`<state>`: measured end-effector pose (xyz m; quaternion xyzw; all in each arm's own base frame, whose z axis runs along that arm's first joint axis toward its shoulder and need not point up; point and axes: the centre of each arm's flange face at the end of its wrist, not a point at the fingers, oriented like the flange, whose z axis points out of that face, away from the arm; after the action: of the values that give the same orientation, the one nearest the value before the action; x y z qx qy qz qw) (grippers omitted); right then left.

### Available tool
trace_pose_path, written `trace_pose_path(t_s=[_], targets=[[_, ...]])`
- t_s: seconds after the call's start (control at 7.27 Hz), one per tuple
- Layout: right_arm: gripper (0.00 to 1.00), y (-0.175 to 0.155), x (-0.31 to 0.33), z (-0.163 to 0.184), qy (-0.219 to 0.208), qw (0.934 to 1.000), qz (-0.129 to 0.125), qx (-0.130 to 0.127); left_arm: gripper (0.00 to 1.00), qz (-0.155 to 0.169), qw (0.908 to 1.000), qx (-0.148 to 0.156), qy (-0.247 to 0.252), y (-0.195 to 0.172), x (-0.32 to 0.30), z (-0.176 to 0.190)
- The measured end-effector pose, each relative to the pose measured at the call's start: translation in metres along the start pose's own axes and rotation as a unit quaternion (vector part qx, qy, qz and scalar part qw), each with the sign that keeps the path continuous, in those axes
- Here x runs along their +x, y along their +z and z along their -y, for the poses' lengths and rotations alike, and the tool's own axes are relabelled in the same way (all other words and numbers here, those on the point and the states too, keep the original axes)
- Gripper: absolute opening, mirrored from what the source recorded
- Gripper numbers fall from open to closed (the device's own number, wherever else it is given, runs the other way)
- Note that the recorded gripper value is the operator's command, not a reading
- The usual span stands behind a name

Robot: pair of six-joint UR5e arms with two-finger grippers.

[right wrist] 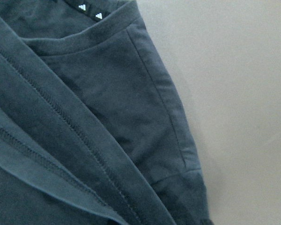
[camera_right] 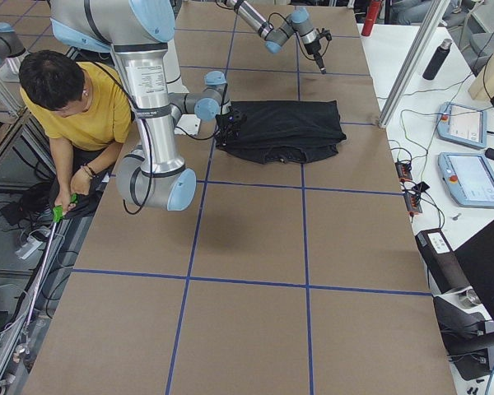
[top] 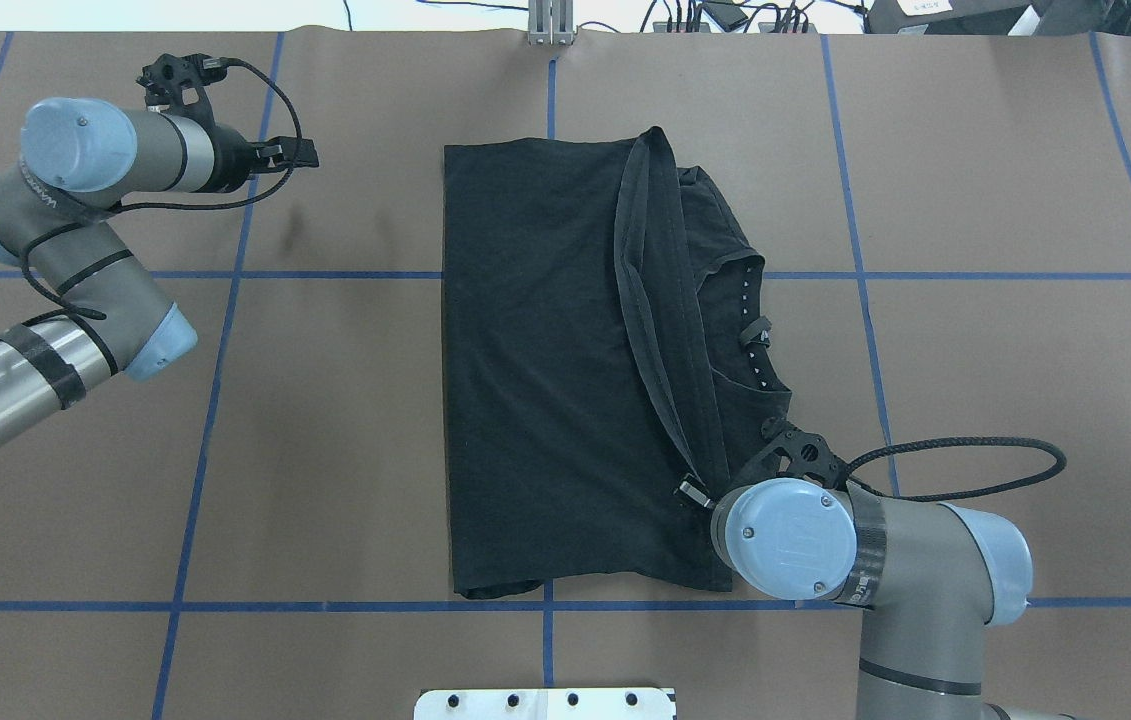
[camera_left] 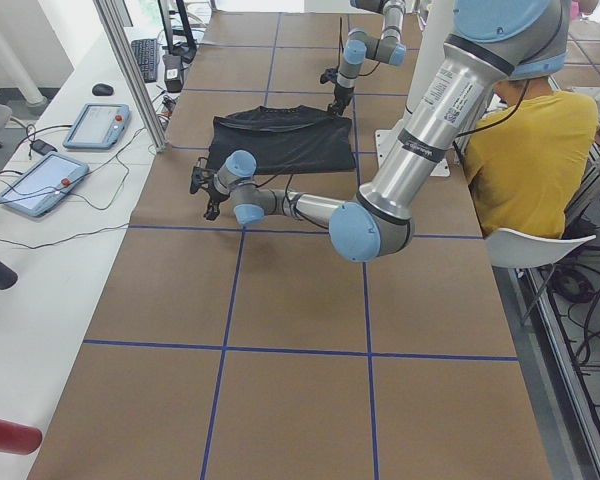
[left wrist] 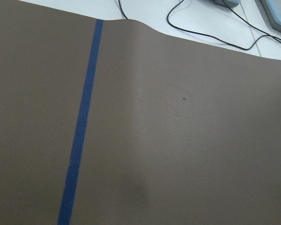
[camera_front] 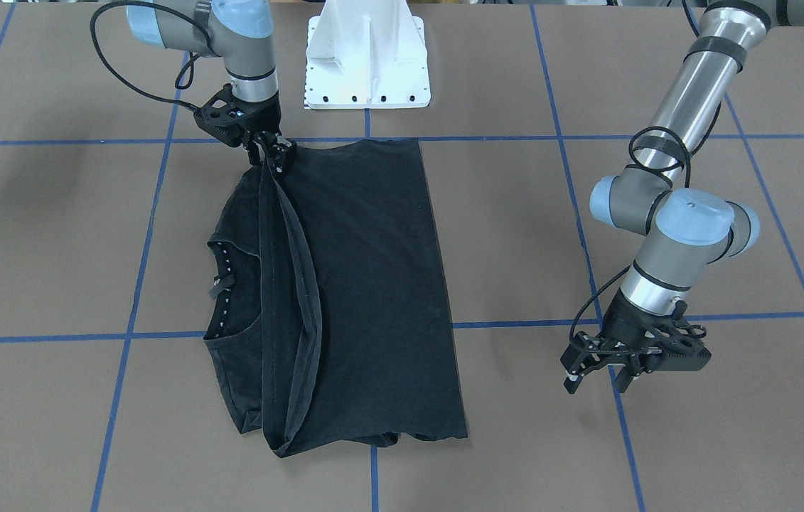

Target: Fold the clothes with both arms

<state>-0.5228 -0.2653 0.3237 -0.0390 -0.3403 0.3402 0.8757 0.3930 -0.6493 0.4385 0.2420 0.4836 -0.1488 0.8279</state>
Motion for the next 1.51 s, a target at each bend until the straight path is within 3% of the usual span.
trace_pose_path(t_s=[0.41, 0.55, 0.83, 1.1, 1.51], targets=[[0.67, 0.0032, 0.0030, 0.0004, 0.000, 1.0000, -0.005, 0.000, 0.99, 0.000, 1.0000, 0.000, 0.000, -0.0001, -0.0003, 0.0000], [0.64, 0.0048, 0.0045, 0.0005, 0.000, 1.0000, -0.007, 0.001, 0.99, 0.000, 1.0000, 0.001, 0.000, -0.0005, -0.0001, 0.0006], [0.42, 0.0061, 0.0057, 0.0004, -0.001, 1.0000, -0.008, 0.001, 0.99, 0.000, 1.0000, 0.002, 0.000, -0.0009, -0.0002, 0.0011], [0.01, 0.0093, 0.0068, 0.0007, 0.000, 0.9999, -0.011, 0.003, 0.98, 0.000, 1.0000, 0.002, 0.000, -0.0011, -0.0008, 0.0009], [0.00, 0.0101, 0.0074, 0.0002, 0.004, 0.9999, -0.015, 0.000, 0.98, 0.000, 1.0000, 0.002, 0.000, -0.0012, -0.0004, 0.0010]])
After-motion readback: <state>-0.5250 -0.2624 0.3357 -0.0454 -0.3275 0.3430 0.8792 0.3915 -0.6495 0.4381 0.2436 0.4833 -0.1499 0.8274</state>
